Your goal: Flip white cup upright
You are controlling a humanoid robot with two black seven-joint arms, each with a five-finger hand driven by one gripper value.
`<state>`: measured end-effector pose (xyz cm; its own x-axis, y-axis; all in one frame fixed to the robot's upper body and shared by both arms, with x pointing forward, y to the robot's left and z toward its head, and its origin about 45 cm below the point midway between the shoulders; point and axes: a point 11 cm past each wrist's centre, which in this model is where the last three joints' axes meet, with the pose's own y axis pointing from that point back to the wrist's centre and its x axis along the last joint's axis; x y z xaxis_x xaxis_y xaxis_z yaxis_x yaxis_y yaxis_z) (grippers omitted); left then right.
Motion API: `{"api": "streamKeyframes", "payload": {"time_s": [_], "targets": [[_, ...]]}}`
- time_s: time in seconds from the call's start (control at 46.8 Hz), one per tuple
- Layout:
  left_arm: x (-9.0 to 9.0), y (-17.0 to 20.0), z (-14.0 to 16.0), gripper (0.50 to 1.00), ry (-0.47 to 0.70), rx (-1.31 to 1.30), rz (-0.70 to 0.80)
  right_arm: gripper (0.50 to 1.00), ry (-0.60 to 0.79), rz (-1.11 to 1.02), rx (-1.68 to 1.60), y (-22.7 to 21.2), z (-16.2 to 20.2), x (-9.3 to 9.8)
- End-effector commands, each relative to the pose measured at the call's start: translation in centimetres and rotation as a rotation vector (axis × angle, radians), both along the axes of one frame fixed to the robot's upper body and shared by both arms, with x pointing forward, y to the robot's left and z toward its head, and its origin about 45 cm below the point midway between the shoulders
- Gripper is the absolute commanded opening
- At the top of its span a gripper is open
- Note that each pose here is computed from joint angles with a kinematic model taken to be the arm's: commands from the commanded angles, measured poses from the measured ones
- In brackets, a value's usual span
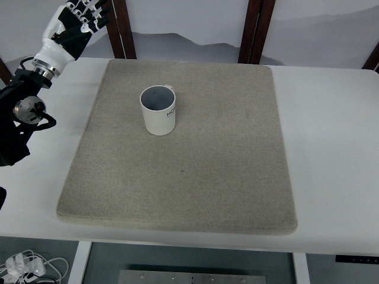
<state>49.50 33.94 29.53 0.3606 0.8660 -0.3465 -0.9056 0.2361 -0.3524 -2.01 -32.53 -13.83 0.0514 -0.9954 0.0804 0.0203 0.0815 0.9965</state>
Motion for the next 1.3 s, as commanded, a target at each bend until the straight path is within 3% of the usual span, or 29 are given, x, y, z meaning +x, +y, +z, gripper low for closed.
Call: {"api": "streamKeyframes", "payload": {"time_s": [0.0,0.427,0.726,1.025,1.282], "targets": [[0.1,0.9,0.5,1.000,-0.015,-0.113,0.042,0.952,0.000,0.000,0.000,0.0,0.0,0.0],[1.9,1.3,-2.8,1.000,0.402,-0.308,0.132,0.952,-0.002,-0.010,0.006,0.1,0.0,0.0],[2.3,-0.3,-4.0,1.000,0.451,-0.545,0.115,0.952,0.004,-0.006,0.011,0.2,0.0,-0.3],[2.5,-5.0,-5.3,1.000,0.484,-0.590,0.033,0.952,-0.004,-0.014,0.011,0.2,0.0,-0.1],[2.6,-5.6,-5.2,1.000,0.478,-0.613,0.030,0.952,-0.006,-0.017,0.014,0.2,0.0,0.0]]}}
